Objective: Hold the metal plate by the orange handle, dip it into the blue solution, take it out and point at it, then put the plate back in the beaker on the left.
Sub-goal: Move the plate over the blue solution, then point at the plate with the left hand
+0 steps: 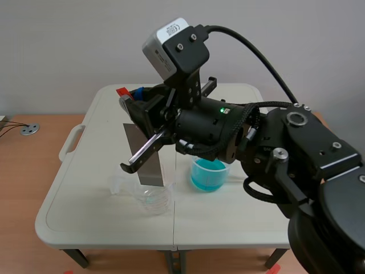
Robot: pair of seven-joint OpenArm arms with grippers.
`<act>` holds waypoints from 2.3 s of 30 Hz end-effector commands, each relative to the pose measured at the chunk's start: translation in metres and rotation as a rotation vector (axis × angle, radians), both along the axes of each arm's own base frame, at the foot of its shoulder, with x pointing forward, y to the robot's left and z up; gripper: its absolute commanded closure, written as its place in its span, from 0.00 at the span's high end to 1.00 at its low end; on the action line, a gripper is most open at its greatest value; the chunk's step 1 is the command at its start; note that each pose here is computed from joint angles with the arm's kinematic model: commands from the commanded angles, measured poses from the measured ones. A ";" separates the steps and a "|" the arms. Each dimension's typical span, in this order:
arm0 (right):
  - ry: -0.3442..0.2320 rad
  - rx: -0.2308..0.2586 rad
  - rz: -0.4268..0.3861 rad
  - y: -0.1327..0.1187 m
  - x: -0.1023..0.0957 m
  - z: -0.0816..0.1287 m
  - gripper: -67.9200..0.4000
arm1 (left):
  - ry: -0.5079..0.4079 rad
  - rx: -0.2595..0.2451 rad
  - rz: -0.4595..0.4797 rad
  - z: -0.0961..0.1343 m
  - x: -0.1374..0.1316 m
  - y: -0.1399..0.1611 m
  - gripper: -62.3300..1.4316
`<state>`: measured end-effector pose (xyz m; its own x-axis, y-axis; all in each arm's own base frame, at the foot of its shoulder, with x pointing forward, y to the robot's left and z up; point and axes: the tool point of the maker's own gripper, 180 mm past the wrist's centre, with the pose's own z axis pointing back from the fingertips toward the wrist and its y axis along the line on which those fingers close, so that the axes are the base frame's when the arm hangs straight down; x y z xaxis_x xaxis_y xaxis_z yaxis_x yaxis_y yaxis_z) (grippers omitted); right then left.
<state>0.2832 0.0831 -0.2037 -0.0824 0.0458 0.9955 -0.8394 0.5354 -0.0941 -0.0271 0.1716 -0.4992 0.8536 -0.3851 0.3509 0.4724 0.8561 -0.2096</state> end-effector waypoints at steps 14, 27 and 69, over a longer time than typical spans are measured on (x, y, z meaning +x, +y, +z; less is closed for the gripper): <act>-0.202 0.050 -0.038 -0.027 -0.018 0.072 0.02 | -0.012 -0.013 0.000 0.003 0.002 -0.003 0.05; -0.274 0.012 -0.138 -0.069 -0.002 0.090 0.02 | -0.060 -0.036 0.013 0.007 0.011 -0.006 0.05; -0.256 0.004 -0.183 -0.115 0.035 0.090 0.02 | -0.893 -0.302 -0.293 0.243 0.283 -0.026 0.05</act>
